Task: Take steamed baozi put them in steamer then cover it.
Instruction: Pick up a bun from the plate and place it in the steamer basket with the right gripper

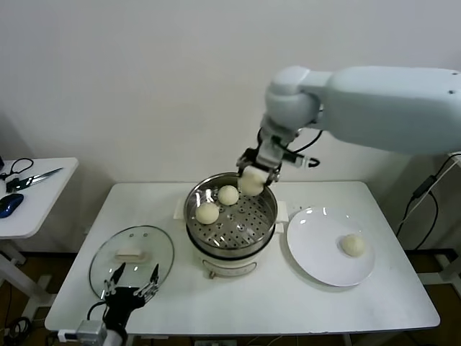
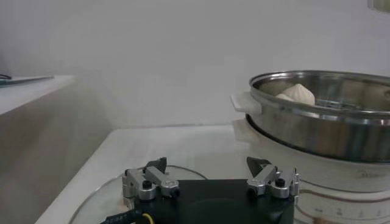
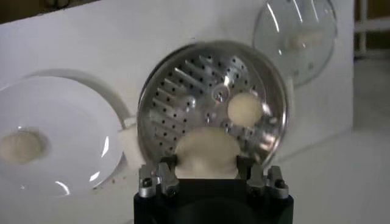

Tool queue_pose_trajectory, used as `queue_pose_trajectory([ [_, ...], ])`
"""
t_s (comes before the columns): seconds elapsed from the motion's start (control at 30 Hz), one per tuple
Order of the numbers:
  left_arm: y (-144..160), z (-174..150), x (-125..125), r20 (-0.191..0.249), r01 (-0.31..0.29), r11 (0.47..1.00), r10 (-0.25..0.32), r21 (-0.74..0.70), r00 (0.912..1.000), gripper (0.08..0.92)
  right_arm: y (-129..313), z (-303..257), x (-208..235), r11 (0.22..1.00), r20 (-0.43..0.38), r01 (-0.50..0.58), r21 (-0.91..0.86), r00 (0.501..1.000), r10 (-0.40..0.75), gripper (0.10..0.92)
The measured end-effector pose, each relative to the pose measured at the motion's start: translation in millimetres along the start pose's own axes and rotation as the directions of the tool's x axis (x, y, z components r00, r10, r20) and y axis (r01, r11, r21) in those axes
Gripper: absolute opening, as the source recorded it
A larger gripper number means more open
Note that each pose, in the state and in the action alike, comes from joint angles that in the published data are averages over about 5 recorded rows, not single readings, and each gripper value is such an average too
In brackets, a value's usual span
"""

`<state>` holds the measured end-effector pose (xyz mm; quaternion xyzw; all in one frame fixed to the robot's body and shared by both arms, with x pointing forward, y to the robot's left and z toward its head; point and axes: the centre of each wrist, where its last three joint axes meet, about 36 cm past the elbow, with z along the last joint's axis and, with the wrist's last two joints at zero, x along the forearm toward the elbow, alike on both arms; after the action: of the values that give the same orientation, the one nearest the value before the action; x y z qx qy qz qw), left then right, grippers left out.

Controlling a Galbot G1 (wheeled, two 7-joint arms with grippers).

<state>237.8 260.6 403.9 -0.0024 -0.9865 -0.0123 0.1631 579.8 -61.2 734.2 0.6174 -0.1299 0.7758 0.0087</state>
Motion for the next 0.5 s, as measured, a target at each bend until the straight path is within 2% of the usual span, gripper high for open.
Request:
queue_pose_trajectory([
  [0.2, 1, 0, 3, -0.002, 0.003, 1.0, -0.003, -0.001, 1.0, 0.823, -11, -21, -47, 0.997, 0.034, 0.022, 0.08, 0.999, -0.025, 0.653],
  [0.5, 1, -1, 5, 0.002, 0.007, 1.0, -0.007, -0.001, 1.0, 0.823, -11, -34, -104, 0.994, 0.074, 0.032, 0.105, 0.996, -0.04, 0.653],
])
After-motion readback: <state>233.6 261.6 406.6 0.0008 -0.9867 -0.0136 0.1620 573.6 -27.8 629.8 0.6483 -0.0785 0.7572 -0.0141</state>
